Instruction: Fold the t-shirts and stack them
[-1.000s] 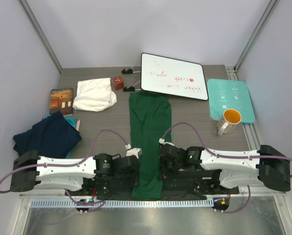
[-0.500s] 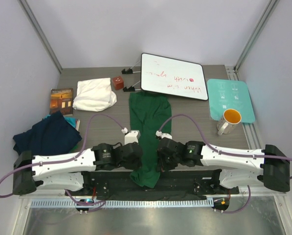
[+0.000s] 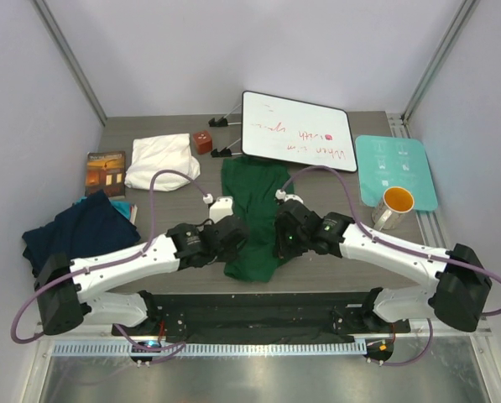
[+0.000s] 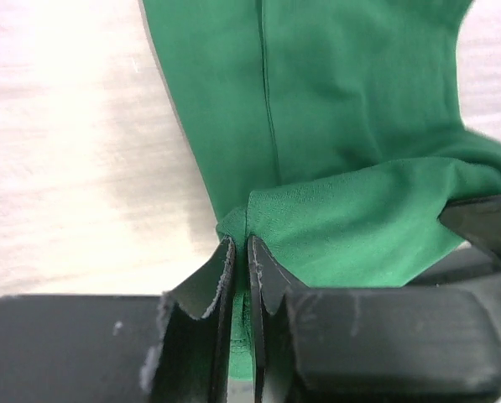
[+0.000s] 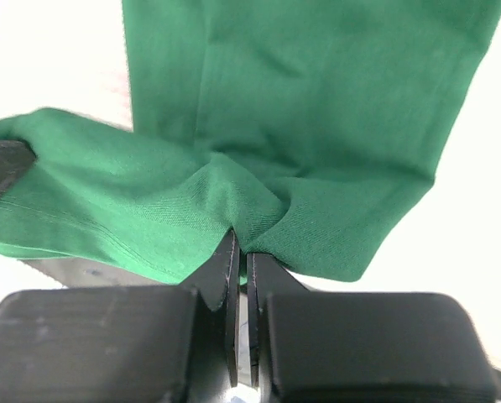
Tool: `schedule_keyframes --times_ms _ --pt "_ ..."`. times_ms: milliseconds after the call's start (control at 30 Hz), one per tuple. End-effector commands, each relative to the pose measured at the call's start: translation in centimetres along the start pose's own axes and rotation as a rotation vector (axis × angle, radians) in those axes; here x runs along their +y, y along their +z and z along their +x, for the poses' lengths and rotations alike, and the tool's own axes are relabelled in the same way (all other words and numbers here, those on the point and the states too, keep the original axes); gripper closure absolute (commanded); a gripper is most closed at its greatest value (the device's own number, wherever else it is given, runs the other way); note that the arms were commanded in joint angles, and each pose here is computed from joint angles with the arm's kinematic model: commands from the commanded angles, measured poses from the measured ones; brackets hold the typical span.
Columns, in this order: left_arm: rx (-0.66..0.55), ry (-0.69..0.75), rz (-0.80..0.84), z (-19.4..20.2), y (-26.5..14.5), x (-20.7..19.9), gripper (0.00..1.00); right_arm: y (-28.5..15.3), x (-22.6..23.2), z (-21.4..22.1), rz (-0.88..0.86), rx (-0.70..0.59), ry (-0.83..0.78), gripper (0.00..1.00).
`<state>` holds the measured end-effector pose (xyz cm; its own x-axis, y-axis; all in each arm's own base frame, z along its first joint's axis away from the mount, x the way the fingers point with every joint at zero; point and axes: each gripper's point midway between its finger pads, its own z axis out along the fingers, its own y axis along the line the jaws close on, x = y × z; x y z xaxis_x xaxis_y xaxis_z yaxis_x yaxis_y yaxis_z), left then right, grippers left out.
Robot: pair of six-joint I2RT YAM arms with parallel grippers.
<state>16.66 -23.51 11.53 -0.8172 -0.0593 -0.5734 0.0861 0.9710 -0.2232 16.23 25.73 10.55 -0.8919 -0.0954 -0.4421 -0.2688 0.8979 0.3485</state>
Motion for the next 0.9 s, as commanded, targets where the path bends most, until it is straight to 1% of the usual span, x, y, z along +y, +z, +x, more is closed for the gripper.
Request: schedule_keyframes --times_ms 0,167,333,633,867 --pt "-0.101 0.044 -0.024 -4.4 0.3 -0.9 0.89 0.1 0.7 -2.9 0.008 -0.057 -0.063 0.94" --pt "-0.112 0.092 -0.051 -6.4 1.7 -1.5 0.90 0.6 1.7 -4.7 0.004 -0.082 -0.082 0.94" --pt "-0.116 0.105 -0.072 -7.8 3.0 -1.9 0.90 1.3 1.9 -6.2 0.018 -0.095 -0.099 0.94" --pt "-0.143 0.096 -0.127 -10.6 4.6 -0.6 0.91 2.7 0.5 -8.8 0.081 -0.131 -0.089 0.94" --pt "-0.149 0.120 -0.141 -13.3 6.1 -0.9 0.91 4.1 -0.2 -10.2 0.111 -0.133 -0.081 0.94"
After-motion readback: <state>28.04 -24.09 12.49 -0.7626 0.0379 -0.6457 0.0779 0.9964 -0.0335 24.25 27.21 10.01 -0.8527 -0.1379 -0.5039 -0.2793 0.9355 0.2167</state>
